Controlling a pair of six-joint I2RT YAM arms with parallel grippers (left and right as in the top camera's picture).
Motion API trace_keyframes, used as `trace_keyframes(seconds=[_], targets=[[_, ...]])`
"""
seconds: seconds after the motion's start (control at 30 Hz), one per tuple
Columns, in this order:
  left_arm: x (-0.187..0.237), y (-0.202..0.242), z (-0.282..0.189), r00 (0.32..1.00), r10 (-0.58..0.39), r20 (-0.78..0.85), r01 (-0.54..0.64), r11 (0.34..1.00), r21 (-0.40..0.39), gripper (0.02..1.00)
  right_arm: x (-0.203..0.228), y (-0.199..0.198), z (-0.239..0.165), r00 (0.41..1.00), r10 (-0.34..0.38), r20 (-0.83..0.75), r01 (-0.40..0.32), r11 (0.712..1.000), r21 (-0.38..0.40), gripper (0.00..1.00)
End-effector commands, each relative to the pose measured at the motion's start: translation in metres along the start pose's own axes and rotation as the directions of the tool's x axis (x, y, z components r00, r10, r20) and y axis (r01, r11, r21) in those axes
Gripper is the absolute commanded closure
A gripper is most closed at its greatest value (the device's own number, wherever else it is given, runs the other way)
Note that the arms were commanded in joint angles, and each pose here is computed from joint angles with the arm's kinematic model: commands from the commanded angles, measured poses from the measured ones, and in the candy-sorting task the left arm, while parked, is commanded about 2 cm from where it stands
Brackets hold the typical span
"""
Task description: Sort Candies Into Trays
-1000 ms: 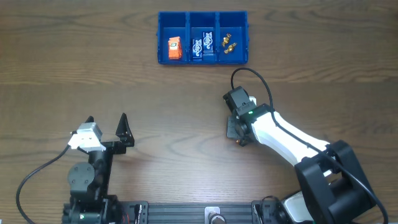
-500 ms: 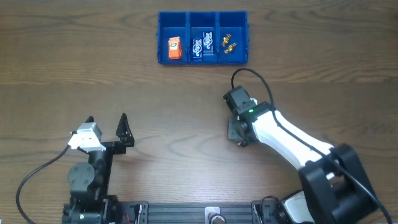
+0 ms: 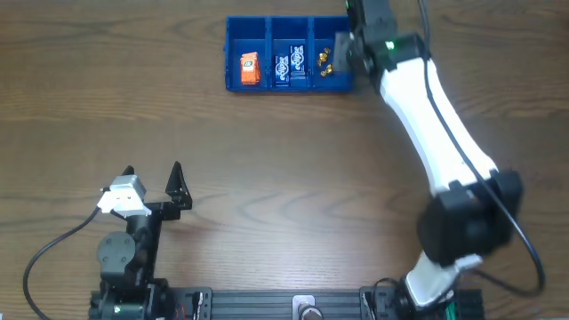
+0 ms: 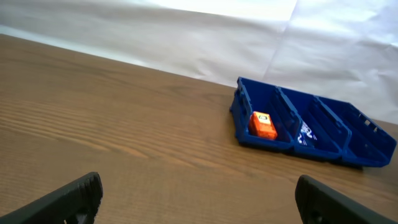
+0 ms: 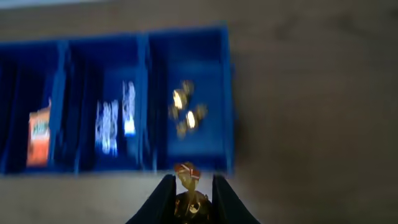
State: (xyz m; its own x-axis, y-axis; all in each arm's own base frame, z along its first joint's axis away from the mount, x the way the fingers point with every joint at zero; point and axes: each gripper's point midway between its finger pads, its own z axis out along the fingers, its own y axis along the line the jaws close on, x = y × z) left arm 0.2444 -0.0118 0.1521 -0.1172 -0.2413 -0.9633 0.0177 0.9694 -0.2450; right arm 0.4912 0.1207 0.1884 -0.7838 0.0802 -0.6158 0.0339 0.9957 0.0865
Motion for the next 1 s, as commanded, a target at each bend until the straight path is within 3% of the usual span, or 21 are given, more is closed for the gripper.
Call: trace_keyframes(seconds=[0.03, 0.2, 0.3, 0.4, 0.47, 0.57, 0.63, 0.73, 0.93, 1.0], targets=[[0.016, 0.007, 0.001, 0.999, 0.003, -0.046, -0.005, 1.000, -0.030, 0.020, -0.013, 0.003, 0.057, 0.999, -0.046, -0.001, 0.046, 0.999, 0.009, 0.768], [0.016, 0.007, 0.001, 0.999, 0.003, -0.046, -0.004, 1.000, -0.030, 0.020, -0.010, 0.009, 0.081, 0.999, -0.052, 0.003, 0.053, 0.999, -0.014, 0.757], [0.016, 0.007, 0.001, 0.999, 0.003, -0.046, -0.004, 1.000, -0.030, 0.020, -0.009, 0.006, 0.074, 0.998, -0.069, -0.008, 0.069, 0.998, -0.006, 0.606], [0.016, 0.007, 0.001, 0.999, 0.003, -0.046, -0.005, 1.000, -0.030, 0.020, -0.026, 0.005, 0.030, 0.995, -0.090, 0.053, 0.091, 0.996, -0.011, 0.518], [0.016, 0.007, 0.001, 0.999, 0.003, -0.046, -0.005, 1.000, -0.030, 0.020, -0.033, -0.003, -0.013, 0.985, -0.133, 0.113, 0.133, 0.991, 0.008, 0.380], [0.016, 0.007, 0.001, 0.999, 0.003, -0.046, -0.005, 1.000, -0.030, 0.020, -0.024, -0.029, -0.072, 0.977, -0.110, 0.183, 0.103, 0.994, 0.047, 0.308], [0.016, 0.007, 0.001, 0.999, 0.003, -0.046, -0.005, 1.000, -0.030, 0.020, -0.005, -0.049, -0.096, 0.972, -0.093, 0.217, 0.083, 0.995, 0.057, 0.248], [0.016, 0.007, 0.001, 0.999, 0.003, -0.046, -0.005, 1.000, -0.030, 0.020, 0.036, -0.072, -0.118, 0.956, -0.110, 0.271, 0.094, 0.993, 0.073, 0.005], [0.016, 0.007, 0.001, 0.999, 0.003, -0.046, -0.004, 1.000, -0.030, 0.020, 0.125, -0.115, -0.132, 0.937, -0.031, 0.349, 0.002, 0.997, 0.082, 0.003], [0.016, 0.007, 0.001, 0.999, 0.003, -0.046, -0.005, 1.000, -0.030, 0.020, 0.153, -0.121, -0.129, 0.912, -0.002, 0.409, -0.014, 0.999, 0.036, 0.003]])
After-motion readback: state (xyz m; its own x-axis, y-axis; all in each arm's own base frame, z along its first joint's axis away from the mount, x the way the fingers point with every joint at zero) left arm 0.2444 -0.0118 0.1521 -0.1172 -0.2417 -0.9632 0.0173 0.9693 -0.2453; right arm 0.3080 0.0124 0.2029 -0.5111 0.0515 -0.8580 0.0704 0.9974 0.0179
